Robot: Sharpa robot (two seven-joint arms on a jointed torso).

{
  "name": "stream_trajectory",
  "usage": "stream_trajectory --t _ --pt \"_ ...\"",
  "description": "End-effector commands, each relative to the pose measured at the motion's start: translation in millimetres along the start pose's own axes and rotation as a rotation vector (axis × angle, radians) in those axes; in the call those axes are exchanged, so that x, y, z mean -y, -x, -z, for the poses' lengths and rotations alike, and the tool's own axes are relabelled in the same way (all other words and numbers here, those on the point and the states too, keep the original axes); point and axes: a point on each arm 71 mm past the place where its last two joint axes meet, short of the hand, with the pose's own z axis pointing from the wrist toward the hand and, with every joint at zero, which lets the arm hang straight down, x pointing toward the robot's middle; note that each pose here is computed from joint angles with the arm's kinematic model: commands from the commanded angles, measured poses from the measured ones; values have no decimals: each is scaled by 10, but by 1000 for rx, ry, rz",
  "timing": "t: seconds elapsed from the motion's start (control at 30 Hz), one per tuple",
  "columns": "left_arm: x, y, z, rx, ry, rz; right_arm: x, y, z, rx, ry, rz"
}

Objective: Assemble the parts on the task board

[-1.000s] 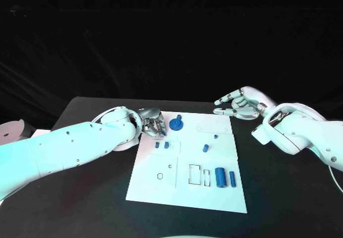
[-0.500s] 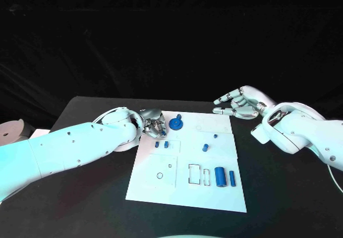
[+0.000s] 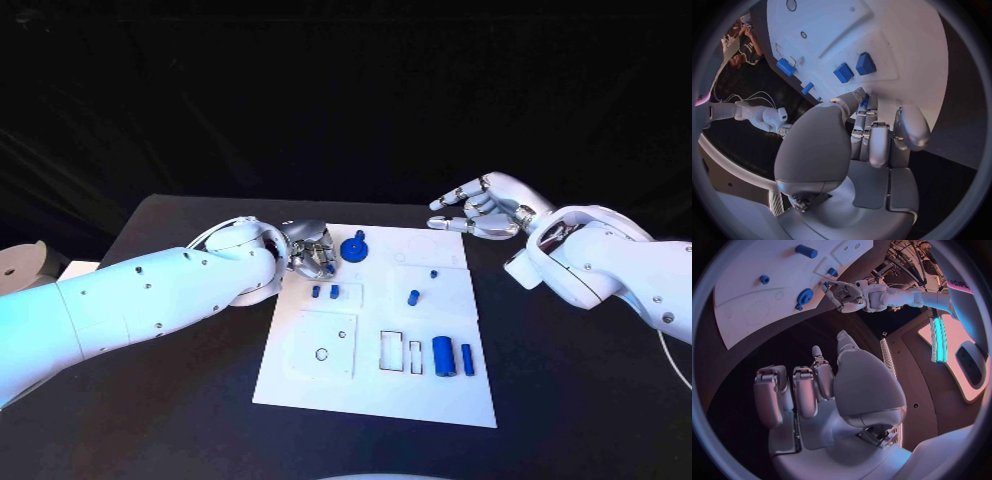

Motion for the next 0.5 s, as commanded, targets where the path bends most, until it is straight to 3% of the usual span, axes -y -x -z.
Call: stream_trajectory --t 0.03,0.5 --pt "33 -37 -12 -30 -4 0 -7 -10 -3 -7 8 2" --pt "-15 -93 -46 -78 30 -13 0 -5 -1 -6 6 4"
